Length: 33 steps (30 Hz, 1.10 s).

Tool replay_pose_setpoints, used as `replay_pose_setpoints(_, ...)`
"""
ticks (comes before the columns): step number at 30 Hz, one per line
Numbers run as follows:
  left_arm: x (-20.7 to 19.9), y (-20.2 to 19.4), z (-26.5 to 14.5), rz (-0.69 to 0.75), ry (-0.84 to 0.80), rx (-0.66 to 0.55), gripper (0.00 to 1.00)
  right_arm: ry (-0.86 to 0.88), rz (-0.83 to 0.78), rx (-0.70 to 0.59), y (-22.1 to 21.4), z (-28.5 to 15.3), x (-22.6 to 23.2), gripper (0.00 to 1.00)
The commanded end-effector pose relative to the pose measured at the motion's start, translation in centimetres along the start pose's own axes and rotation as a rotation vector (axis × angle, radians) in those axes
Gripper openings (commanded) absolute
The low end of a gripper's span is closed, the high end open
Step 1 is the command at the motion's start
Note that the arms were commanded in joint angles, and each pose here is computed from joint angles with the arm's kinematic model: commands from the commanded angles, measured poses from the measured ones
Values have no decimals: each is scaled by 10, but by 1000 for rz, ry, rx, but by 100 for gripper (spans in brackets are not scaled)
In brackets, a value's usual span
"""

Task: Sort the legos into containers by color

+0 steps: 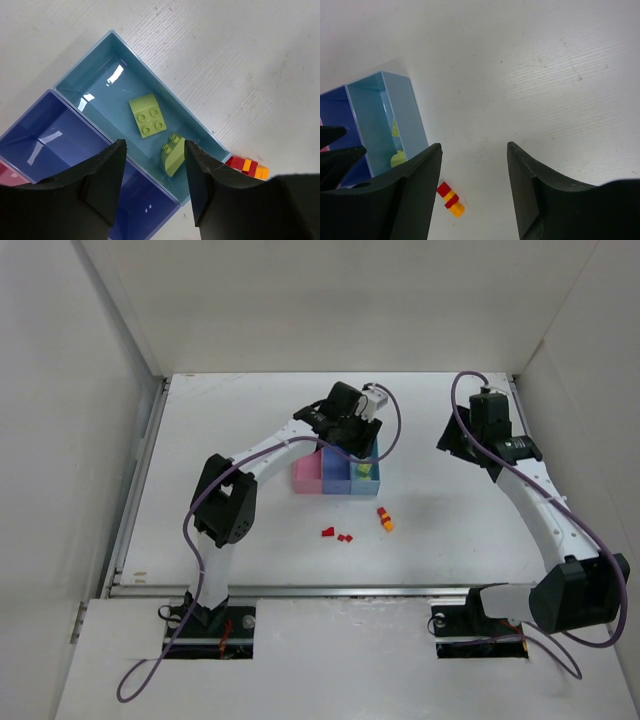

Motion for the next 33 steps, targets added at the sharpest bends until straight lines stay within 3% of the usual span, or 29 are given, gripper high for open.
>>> replay_pose_setpoints(1,-3,7,-8,-12,1,-32,47,13,-13,-32,3,-6,1,61)
replay_pose_setpoints(7,-18,52,-65,37,16,-175,51,217,-208,11,-14,-9,13,64)
replay_pose_setpoints(9,-28,70,-105,84,15,-266,54,258,-241,61,-26,-9,14,82)
replay_pose_setpoints(10,-25,66,-114,90,43,-268,56,274,-282,97,-36,-6,14,100)
replay_pose_setpoints(16,-16,65,-190,70,76,-388,70,297,-522,265,-104,-6,61,100)
replay_pose_setpoints(19,0,58,-203,-13,138,-390,71,346,-604,302,-132,-6,86,95)
replay_pose_setpoints(23,7,45,-220,-36,166,-398,71,362,-578,332,-147,7,98,86)
replay_pose_setpoints(26,12,33,-224,-29,192,-382,64,376,-558,322,-151,6,105,82)
replay_pose_setpoints(30,21,8,-236,27,246,-362,57,468,-665,241,-160,-19,124,81)
replay_pose_setpoints(31,26,-5,-232,27,265,-324,49,478,-675,227,-162,-21,129,81)
replay_pose_setpoints(33,26,-18,-232,66,253,-288,44,452,-649,221,-162,-21,130,81)
Point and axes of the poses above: each gripper's point midway between its finger pads, its own z axis out along the fingers, its own x axis along the line the jaws close on, y = z × x, the point moved 6 cm from there along -z, back along the fingers, and after that the axes turned 9 degrees about -z, right-handed, at the moved point
